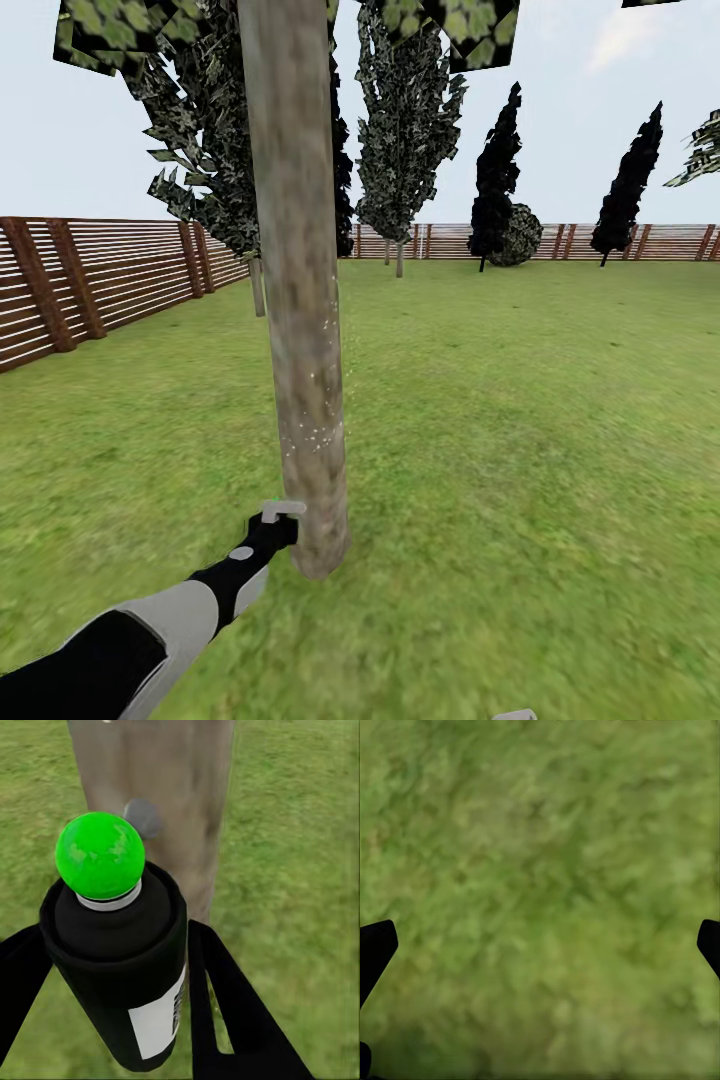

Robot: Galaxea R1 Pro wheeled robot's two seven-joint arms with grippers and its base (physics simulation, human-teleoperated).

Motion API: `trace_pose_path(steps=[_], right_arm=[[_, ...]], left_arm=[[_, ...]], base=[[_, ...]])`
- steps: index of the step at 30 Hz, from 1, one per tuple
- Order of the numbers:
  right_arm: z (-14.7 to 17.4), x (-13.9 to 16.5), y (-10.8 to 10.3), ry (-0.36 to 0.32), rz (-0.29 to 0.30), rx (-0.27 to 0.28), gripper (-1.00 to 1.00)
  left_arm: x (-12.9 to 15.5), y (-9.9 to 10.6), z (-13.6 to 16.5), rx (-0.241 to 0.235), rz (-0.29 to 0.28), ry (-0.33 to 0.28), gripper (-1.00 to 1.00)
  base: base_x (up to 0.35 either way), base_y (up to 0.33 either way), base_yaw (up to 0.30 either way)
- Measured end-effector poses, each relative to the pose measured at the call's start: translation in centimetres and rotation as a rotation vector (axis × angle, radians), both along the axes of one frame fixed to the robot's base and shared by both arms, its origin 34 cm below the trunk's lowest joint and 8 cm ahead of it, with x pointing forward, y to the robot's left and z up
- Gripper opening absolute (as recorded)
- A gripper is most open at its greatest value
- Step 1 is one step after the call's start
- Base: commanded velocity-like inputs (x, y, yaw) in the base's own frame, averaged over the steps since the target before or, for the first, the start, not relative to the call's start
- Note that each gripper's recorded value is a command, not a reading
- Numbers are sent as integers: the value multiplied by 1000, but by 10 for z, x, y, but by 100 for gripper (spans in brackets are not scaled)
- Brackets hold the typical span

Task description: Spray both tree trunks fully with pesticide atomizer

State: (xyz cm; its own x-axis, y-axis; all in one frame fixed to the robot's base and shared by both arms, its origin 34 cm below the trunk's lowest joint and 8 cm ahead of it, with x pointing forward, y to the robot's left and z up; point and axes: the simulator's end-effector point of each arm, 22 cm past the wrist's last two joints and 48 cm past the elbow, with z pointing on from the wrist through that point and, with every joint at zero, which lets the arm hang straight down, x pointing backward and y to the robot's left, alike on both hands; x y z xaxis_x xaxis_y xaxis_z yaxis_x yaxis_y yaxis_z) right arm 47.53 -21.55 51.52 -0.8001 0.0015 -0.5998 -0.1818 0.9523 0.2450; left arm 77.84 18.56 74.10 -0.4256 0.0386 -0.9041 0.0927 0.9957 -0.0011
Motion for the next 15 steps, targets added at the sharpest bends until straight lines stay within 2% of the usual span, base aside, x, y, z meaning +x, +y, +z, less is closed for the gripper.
trace_pose_path(steps=[2, 12, 14, 15], right_arm=[[0, 0, 0, 0, 0, 0, 100], [0, 0, 1, 0, 0, 1, 100], [0, 0, 1, -1, 0, 1, 100], [0, 0, 0, -1, 0, 0, 100]], left_arm=[[-1, -6, 0, -9, -3, 2, -100], [3, -13, 5, -18, -13, 11, -100], [23, -32, 39, -47, -48, -10, -100], [37, -41, 70, -72, -70, -22, -100]], base=[[0, 0, 0], [0, 0, 0], [0, 0, 0], [0, 0, 0]])
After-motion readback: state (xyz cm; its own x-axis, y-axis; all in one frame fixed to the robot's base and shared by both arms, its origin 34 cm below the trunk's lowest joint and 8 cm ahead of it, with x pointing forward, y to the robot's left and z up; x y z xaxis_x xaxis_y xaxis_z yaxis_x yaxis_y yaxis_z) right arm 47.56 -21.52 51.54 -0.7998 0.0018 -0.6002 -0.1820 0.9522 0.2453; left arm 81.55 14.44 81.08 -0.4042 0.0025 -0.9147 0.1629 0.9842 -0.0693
